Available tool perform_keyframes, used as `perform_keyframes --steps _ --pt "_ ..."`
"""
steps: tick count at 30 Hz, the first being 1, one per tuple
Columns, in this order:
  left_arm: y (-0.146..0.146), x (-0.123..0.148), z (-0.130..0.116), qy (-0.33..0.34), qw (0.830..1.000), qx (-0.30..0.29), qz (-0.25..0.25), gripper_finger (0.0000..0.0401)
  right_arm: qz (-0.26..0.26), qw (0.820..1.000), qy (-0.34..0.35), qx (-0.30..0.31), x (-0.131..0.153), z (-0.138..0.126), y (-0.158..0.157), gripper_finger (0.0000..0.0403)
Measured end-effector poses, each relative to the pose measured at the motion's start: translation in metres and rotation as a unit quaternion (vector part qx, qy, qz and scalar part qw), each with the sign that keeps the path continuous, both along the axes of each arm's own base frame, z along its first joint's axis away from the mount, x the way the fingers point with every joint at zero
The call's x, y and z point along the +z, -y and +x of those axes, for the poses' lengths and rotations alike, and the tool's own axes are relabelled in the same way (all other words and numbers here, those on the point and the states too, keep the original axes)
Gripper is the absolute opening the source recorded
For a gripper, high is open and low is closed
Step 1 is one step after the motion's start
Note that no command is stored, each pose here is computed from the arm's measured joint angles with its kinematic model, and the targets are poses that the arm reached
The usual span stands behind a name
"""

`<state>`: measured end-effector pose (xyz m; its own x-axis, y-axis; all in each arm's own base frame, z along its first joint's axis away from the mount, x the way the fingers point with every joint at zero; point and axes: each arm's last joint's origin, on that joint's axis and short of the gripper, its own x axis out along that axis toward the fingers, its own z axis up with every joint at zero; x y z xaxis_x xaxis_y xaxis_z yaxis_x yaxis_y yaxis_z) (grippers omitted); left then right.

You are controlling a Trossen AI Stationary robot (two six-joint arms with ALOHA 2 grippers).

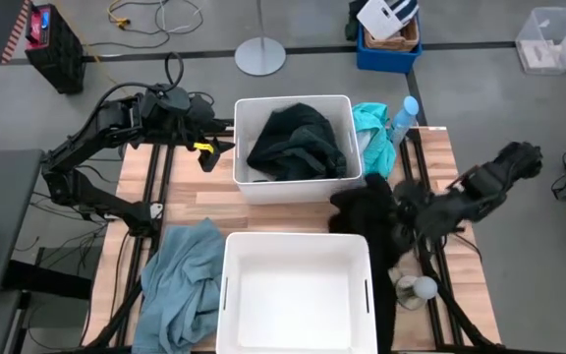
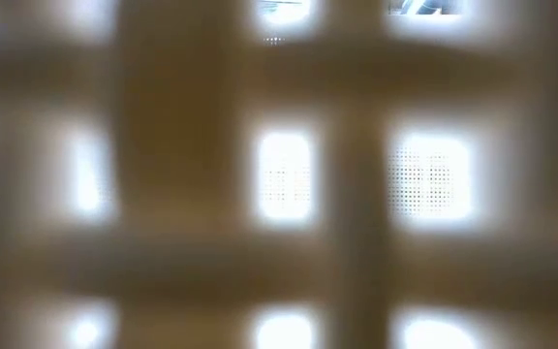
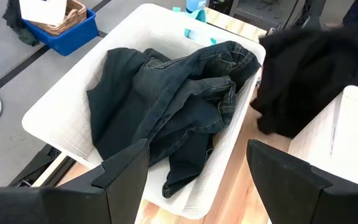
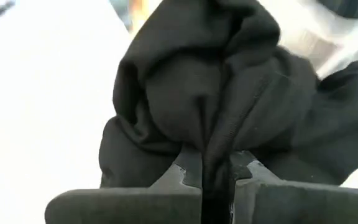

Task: Sort clothes
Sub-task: Put the black shirt into the top white bin

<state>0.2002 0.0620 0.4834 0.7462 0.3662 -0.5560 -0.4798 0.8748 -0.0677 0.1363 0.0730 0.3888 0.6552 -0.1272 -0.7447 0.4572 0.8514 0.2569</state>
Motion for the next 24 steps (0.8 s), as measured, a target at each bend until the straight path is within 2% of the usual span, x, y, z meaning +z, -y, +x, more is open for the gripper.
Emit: perform_keyframes --steps 5,9,12,16,20,22,24 --pt "0.000 0.000 0.000 0.000 1.000 0.001 0.000 0.0263 -0.061 0.993 0.101 -0.001 0.046 0.001 0.018 0.0018" --pt "0.000 0.000 0.000 0.002 1.000 0.004 -0.005 0.0263 -0.115 0.972 0.207 0.002 0.083 0.006 0.030 0.0018" --pt "0.000 0.000 0.000 0.003 1.000 0.005 -0.007 0.0263 -0.172 0.942 0.287 -0.001 0.107 0.012 0.039 0.0018" --pt "0.000 0.000 0.000 0.004 1.000 0.007 -0.009 0.0263 -0.261 0.889 0.376 -0.032 0.135 0.025 0.051 0.0018" --pt "0.000 0.000 0.000 0.007 1.000 0.019 -0.013 0.0263 -0.344 0.839 0.416 -0.068 0.151 0.041 0.060 0.0019" --pt "-0.001 0.000 0.000 0.008 1.000 0.027 -0.013 0.0263 -0.372 0.825 0.416 -0.083 0.154 0.050 0.065 0.0019" --pt "-0.001 0.000 0.000 0.009 0.999 0.030 -0.014 0.0263 -0.388 0.825 0.401 -0.092 0.151 0.059 0.071 0.0018"
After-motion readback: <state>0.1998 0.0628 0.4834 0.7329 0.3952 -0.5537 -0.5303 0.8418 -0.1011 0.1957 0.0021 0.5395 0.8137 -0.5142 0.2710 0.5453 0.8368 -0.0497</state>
